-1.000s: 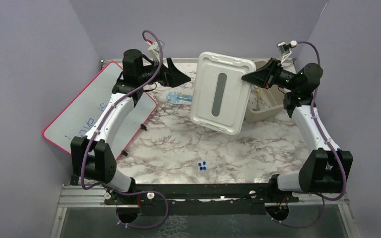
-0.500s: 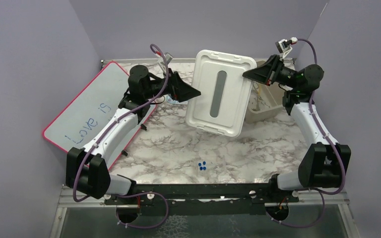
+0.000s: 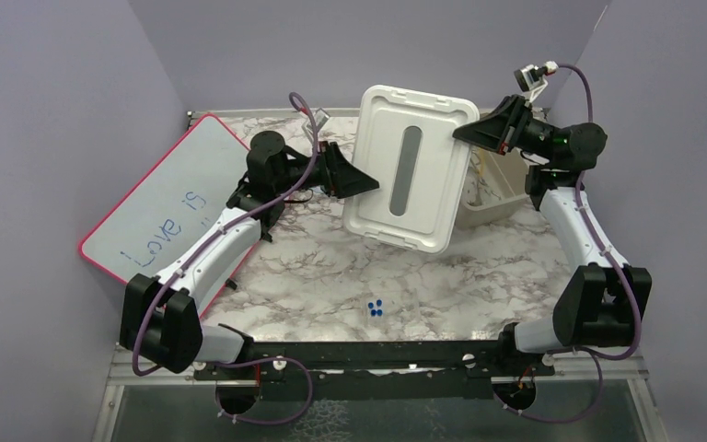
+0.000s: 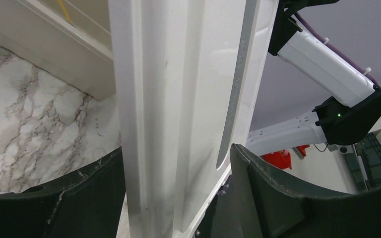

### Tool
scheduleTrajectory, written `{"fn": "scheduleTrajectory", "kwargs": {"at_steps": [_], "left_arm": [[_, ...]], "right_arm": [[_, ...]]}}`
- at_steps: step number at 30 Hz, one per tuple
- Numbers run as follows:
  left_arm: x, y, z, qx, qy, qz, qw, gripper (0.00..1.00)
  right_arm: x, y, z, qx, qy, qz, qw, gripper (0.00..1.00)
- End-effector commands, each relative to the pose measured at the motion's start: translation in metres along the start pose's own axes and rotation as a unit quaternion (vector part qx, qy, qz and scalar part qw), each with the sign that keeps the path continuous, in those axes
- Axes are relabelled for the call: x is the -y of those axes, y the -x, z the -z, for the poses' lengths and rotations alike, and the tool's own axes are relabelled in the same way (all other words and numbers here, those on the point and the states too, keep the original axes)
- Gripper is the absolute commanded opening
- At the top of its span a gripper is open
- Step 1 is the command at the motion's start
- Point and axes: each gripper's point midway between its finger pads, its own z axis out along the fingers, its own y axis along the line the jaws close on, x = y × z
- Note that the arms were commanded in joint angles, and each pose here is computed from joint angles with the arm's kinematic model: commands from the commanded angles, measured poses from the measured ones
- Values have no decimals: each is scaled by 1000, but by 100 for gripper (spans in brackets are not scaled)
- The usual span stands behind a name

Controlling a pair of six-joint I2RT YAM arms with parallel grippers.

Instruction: Organize the chemistry lab equipment

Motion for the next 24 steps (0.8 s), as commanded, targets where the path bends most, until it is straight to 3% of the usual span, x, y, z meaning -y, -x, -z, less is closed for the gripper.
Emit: {"fn": "scheduleTrajectory", "kwargs": {"at_steps": [1,3,7,11,15,18,21,24], "left_arm": [[28,-5,0,-4,-32,3,999,70],[34,-3,0,2,-34,-2,999,59],[48,3,5,13,-41,-15,999,26],[60,5,14,24,-47,-32,998,0],[67,12,18,45,-41,-43,997,0],[66,22,18,67,-29,-37,997,0],[56,35,14,97,-3,-18,995,0],[41,49,9,126,28,0,992,0]], "right_arm": [[-27,8,0,4,17,35,999,1],[-30,8,0,4,18,36,999,1],[-27,7,0,2,6,41,999,3],[-8,6,2,27,-34,36,998,25],[11,1,7,52,-86,31,994,46],[29,7,15,84,-155,47,983,55],[51,24,34,139,-261,75,952,64],[78,36,65,175,-376,90,905,64]]}}
